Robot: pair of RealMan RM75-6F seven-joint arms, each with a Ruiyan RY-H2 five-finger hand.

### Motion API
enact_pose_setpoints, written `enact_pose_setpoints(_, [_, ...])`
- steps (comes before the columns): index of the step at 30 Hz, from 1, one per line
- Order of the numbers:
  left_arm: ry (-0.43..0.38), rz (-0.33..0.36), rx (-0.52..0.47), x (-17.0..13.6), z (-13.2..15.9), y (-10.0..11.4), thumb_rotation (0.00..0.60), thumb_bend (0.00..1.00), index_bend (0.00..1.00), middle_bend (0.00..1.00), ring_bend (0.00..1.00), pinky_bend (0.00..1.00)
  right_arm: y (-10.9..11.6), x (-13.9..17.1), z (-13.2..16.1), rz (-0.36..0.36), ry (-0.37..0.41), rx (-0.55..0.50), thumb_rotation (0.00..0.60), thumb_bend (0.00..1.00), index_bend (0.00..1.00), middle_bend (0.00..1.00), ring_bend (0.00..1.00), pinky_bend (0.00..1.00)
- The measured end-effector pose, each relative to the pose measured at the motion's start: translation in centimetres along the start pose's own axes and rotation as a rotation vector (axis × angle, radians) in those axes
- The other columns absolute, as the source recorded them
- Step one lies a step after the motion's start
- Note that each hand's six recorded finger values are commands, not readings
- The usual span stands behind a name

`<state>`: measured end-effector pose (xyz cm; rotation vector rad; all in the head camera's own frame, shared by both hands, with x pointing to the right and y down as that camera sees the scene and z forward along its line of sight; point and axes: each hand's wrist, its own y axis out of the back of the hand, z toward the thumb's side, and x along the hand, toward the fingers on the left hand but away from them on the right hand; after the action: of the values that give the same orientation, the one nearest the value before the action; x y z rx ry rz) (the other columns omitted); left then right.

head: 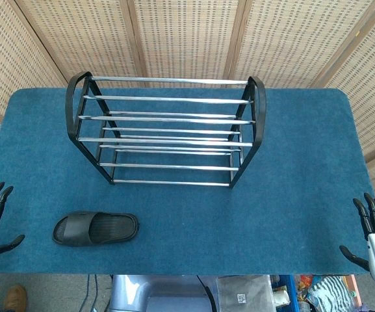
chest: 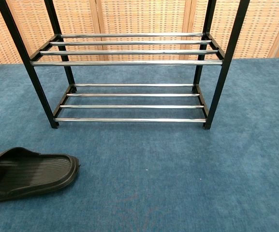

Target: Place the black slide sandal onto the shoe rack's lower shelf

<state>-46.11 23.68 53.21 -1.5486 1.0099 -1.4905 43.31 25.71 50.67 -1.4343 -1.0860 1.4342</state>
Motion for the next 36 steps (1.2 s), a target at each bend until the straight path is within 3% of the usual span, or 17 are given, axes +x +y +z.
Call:
enact_pose_setpoints(11, [-0.035, -0.058, -0.033, 0.1, 1.1, -0.9, 0.6, 0.06, 0.0, 0.0, 0.0, 0.0, 0.2, 0.1, -0.2, 0.001, -0.003, -0.018, 0.6, 0.0, 0.0, 0.0, 0.0, 0.0])
enact_pose_setpoints(16, [-0.158, -0.146, -0.097, 0.9, 4.8, -2.0, 0.6, 0.06, 0.0, 0.0, 0.0, 0.0, 0.4, 0.1, -0.3, 0.001, -0.004, -0.032, 0.6, 0.0, 0.0, 0.0, 0.0, 0.0])
enact_pose_setpoints(25, [-0.351, -0.351, -0.098, 3.4, 12.6, -5.8, 0.6, 0.06, 0.0, 0.0, 0.0, 0.0, 0.4, 0.0, -0.5, 0.018, 0.001, -0.054, 0.6, 0.0, 0.0, 0.0, 0.0, 0.0])
enact_pose_setpoints(36, [-0.372, -0.487, -0.015, 5.9, 16.6, -10.4, 0.6, 0.07, 0.0, 0.0, 0.0, 0.0, 0.5, -0.7, -1.8, 0.034, -0.035, -0.09, 0.6, 0.0, 0.0, 0.0, 0.0, 0.0])
